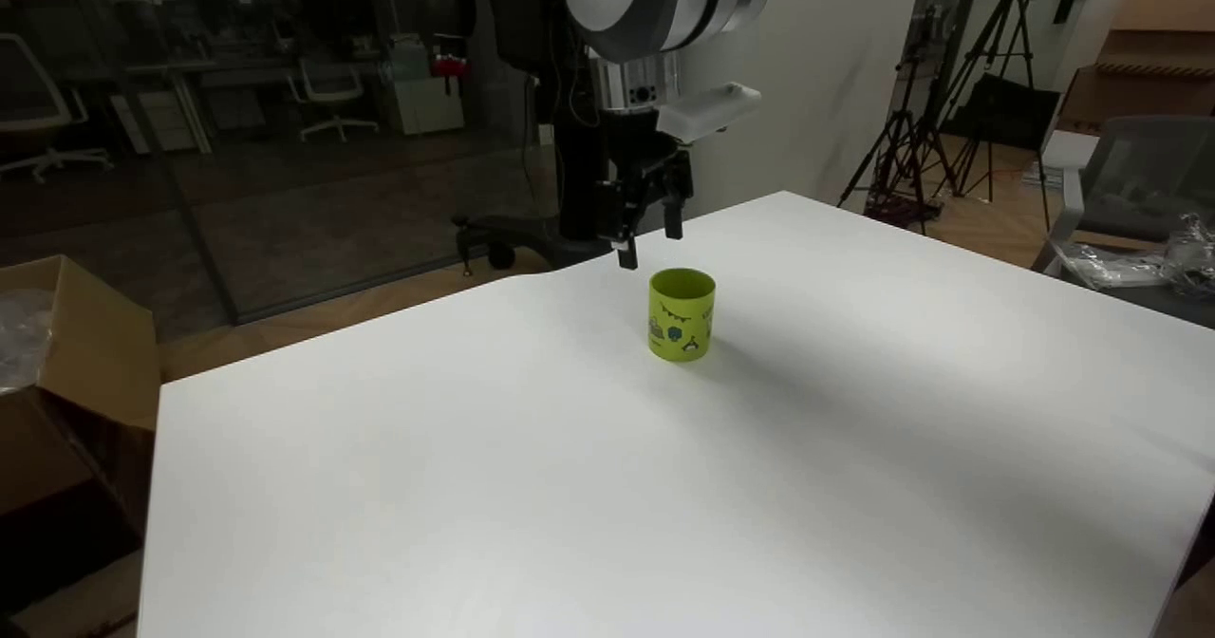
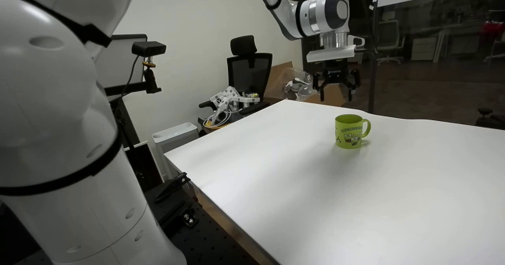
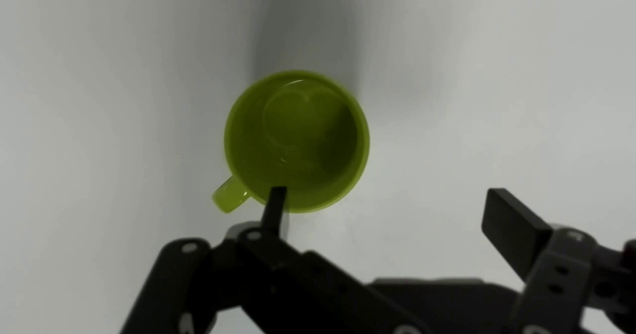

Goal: Move the mug from right to left

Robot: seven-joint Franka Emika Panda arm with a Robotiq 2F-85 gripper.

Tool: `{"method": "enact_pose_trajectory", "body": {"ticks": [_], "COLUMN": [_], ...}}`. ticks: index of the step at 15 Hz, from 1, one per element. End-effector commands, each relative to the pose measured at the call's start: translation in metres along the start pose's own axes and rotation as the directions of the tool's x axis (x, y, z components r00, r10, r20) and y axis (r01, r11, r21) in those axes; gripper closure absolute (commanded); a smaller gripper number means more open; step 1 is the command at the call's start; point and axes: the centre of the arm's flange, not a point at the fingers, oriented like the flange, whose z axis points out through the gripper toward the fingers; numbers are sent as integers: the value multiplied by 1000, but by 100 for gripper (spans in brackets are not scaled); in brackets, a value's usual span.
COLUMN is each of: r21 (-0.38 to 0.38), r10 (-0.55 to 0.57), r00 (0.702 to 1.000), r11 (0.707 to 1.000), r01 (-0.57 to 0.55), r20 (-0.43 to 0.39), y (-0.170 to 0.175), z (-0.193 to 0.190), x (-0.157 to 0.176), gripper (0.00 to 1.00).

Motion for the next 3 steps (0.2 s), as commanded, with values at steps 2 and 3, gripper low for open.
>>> {"method": "enact_pose_trajectory", "body": {"ticks": [2,3], "r21": [1,2], "r10": [0,0], "r00": [1000,1000], "r11": [1000,1000], "r01": [0,0], "r20": [2,3], "y": [0,0], "z": [1,1], "x": [0,-1], "gripper": [0,0]}}
